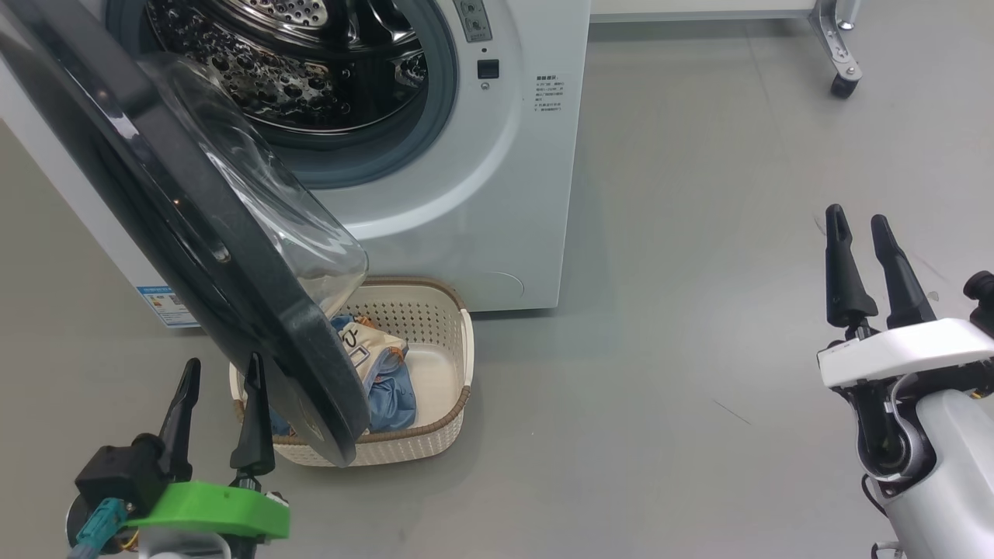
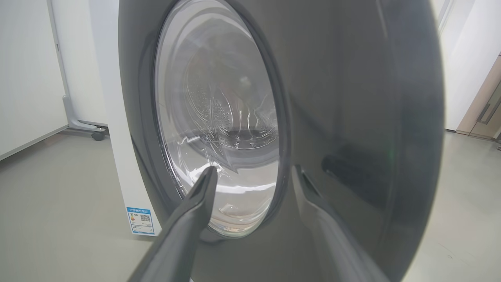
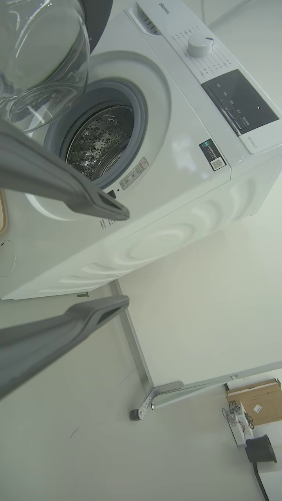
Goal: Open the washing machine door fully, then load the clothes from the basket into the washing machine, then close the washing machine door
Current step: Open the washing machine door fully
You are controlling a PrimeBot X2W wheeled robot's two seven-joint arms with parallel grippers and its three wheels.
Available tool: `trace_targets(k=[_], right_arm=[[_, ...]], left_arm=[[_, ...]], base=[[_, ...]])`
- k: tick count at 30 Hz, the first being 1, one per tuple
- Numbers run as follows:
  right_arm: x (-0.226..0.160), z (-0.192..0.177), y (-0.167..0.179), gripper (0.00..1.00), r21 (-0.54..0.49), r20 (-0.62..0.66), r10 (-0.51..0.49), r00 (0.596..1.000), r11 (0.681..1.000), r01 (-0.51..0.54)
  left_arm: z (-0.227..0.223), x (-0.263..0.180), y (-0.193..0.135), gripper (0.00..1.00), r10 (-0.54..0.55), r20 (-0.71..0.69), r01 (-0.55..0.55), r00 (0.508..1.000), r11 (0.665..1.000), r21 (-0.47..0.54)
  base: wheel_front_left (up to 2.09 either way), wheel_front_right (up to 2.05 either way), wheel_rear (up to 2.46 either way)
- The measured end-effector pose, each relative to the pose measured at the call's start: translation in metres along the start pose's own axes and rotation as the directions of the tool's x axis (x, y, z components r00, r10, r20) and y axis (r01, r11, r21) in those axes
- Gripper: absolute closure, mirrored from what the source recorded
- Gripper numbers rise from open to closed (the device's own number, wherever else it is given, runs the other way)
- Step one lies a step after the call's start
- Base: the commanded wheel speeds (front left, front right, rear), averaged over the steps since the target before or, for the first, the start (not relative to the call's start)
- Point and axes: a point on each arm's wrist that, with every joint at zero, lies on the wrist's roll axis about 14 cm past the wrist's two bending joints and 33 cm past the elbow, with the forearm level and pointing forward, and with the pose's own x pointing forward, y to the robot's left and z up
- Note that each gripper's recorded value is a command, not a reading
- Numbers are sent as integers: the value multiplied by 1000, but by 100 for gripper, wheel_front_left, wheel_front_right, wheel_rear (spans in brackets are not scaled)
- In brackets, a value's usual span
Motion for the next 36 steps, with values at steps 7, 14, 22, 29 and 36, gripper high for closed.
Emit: trace_targets(k=[7, 14, 22, 29, 36], right_arm=[[-18, -11, -16, 0, -223, -77, -30, 997, 975, 12], [-29, -3, -22, 0, -394, -50, -67, 997, 918, 42], [-50, -19, -34, 0, -486, -75, -143, 987, 869, 89], [-54, -25, -34, 0, -503, -73, -163, 984, 858, 104], [-62, -33, -37, 0, -504, -84, -190, 978, 855, 123]], left_arm=[[3, 0, 1, 0, 2, 9, -2, 1000, 1000, 9], [5, 0, 1, 0, 1, 14, -1, 1000, 1000, 18], [3, -3, 2, 0, 3, 6, -3, 1000, 1000, 28], [1, -6, 6, 0, 14, -1, -14, 1000, 1000, 28], [1, -6, 6, 0, 14, -1, -14, 1000, 999, 29]], base=[[0, 0, 0], [0, 0, 0], [0, 0, 0], [0, 0, 0], [0, 0, 0]])
